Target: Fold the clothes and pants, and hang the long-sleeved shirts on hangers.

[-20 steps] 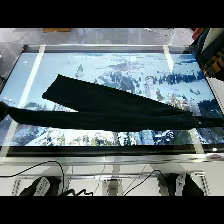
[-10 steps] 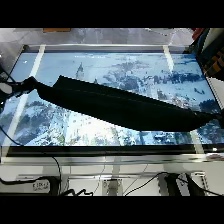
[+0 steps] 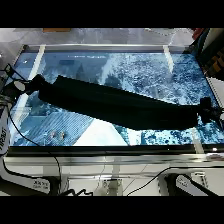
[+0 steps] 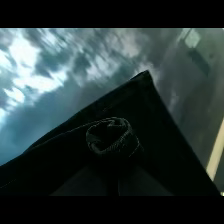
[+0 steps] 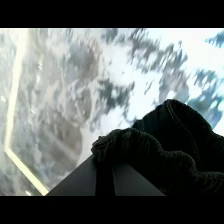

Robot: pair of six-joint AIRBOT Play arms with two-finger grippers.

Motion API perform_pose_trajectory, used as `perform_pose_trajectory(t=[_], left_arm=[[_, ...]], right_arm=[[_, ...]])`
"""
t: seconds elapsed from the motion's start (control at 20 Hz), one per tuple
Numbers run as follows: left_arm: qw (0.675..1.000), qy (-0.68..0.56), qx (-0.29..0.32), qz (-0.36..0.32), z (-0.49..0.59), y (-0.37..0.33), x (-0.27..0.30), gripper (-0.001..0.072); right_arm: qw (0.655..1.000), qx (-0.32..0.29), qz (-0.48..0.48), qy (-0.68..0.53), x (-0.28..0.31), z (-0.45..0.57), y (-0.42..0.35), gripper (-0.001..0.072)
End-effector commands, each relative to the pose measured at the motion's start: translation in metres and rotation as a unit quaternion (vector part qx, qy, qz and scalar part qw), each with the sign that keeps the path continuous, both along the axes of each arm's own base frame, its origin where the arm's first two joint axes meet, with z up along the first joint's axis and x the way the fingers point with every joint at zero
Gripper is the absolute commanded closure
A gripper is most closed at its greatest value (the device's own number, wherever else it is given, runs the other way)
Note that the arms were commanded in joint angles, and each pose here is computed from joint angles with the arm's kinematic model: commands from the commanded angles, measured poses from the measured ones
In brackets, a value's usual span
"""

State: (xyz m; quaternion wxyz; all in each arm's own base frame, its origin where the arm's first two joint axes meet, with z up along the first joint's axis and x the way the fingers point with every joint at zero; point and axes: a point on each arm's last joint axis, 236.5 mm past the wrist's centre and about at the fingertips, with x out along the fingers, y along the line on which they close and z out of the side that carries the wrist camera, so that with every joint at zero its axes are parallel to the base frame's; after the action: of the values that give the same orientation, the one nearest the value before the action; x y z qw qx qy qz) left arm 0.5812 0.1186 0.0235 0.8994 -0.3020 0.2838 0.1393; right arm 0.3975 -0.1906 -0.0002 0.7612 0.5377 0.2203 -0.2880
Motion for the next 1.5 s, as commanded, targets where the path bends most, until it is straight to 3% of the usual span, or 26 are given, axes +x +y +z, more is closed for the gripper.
perform_pose_trajectory(t=[0.0, 0.35, 0.4, 0.45, 0.5, 0.8, 1.0, 1.1, 1.15, 1.25, 1.35, 1.45], left_arm=[[0.995, -0.09, -0.006, 0.029, 0.03, -0.002, 0.027, 0.0685], [0.992, -0.128, 0.009, 0.018, 0.005, -0.036, 0.055, 0.0682], [0.991, -0.132, 0.011, 0.02, 0.001, -0.036, 0.057, 0.0623], [0.991, -0.135, 0.013, 0.021, 0.0, -0.037, 0.058, 0.0347], [0.99, -0.14, 0.013, 0.021, 0.002, -0.038, 0.059, 0.0], [0.978, -0.202, 0.042, 0.042, 0.073, -0.006, 0.051, 0.0001], [0.999, -0.04, 0.008, 0.013, 0.027, 0.007, 0.007, 0.0014], [0.994, 0.106, 0.017, -0.011, -0.027, 0.021, -0.042, 0.0249], [0.987, 0.157, 0.021, -0.013, -0.044, 0.03, -0.064, 0.0249], [0.979, 0.203, -0.033, 0.001, -0.065, 0.034, -0.092, 0.0242], [0.975, 0.197, -0.1, 0.022, -0.073, 0.029, -0.097, 0.0078], [0.97, 0.19, -0.149, 0.033, -0.08, 0.022, -0.094, 0.0078]], right_arm=[[0.99, 0.037, -0.11, -0.075, 0.019, 0.012, -0.021, 0.0668], [0.983, -0.005, -0.135, -0.126, 0.04, 0.023, -0.029, 0.0666], [0.983, -0.009, -0.137, -0.123, 0.043, 0.015, -0.029, 0.0525], [0.984, -0.007, -0.135, -0.114, 0.046, 0.005, -0.027, 0.0178], [0.986, -0.01, -0.13, -0.103, 0.046, -0.004, -0.026, 0.0017], [0.989, -0.069, -0.087, -0.094, 0.047, 0.006, -0.026, 0.0046], [0.993, -0.081, -0.053, -0.072, 0.045, 0.005, -0.016, 0.0046], [0.994, -0.08, -0.04, -0.056, 0.043, -0.001, -0.011, 0.0046], [0.995, -0.084, -0.03, -0.046, 0.042, -0.004, -0.009, 0.0046], [0.995, -0.092, -0.015, -0.034, 0.04, -0.008, -0.006, 0.0046], [0.996, -0.09, -0.009, -0.027, 0.039, -0.011, -0.004, 0.0046], [0.996, -0.09, -0.009, -0.026, 0.039, -0.011, -0.004, 0.0046]])
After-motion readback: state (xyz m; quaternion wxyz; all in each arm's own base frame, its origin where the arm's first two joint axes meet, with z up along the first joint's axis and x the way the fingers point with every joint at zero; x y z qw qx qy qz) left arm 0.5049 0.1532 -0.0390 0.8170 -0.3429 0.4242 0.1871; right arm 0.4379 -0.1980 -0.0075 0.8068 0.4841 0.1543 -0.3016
